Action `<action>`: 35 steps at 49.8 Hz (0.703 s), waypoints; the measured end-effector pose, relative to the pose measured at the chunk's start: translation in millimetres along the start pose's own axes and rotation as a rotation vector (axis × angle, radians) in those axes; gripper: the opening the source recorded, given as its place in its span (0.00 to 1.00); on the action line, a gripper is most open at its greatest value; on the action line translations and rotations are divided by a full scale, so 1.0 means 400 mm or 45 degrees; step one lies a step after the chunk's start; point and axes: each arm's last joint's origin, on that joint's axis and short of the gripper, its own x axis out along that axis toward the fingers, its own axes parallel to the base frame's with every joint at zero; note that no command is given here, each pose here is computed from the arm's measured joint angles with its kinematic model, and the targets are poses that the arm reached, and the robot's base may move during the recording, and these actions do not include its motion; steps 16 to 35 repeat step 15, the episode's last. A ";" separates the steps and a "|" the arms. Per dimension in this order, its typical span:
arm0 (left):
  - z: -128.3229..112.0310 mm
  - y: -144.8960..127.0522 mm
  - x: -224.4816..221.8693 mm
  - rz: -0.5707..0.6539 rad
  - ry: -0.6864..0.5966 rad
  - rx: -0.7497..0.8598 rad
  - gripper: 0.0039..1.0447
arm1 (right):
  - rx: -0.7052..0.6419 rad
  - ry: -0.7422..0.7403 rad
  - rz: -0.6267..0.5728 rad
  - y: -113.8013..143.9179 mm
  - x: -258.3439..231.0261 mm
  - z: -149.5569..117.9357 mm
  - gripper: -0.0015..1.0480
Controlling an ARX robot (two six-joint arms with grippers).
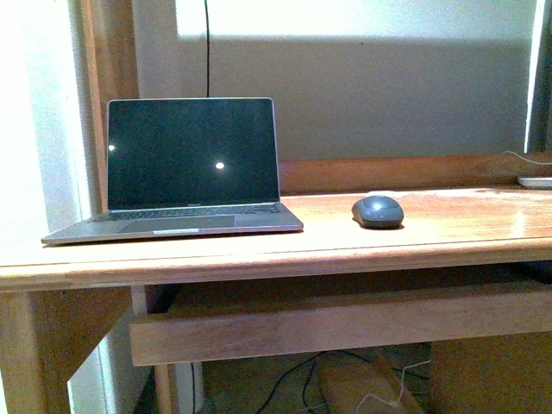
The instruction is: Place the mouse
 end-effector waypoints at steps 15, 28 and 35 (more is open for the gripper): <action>0.000 0.000 0.000 0.000 0.000 0.000 0.93 | 0.000 0.000 0.000 0.000 0.000 0.000 0.93; 0.000 0.000 0.000 0.000 0.000 0.000 0.93 | 0.000 0.000 0.000 0.000 0.000 0.000 0.93; 0.000 0.000 0.000 0.000 0.000 0.000 0.93 | 0.000 0.000 0.000 0.000 0.000 0.000 0.93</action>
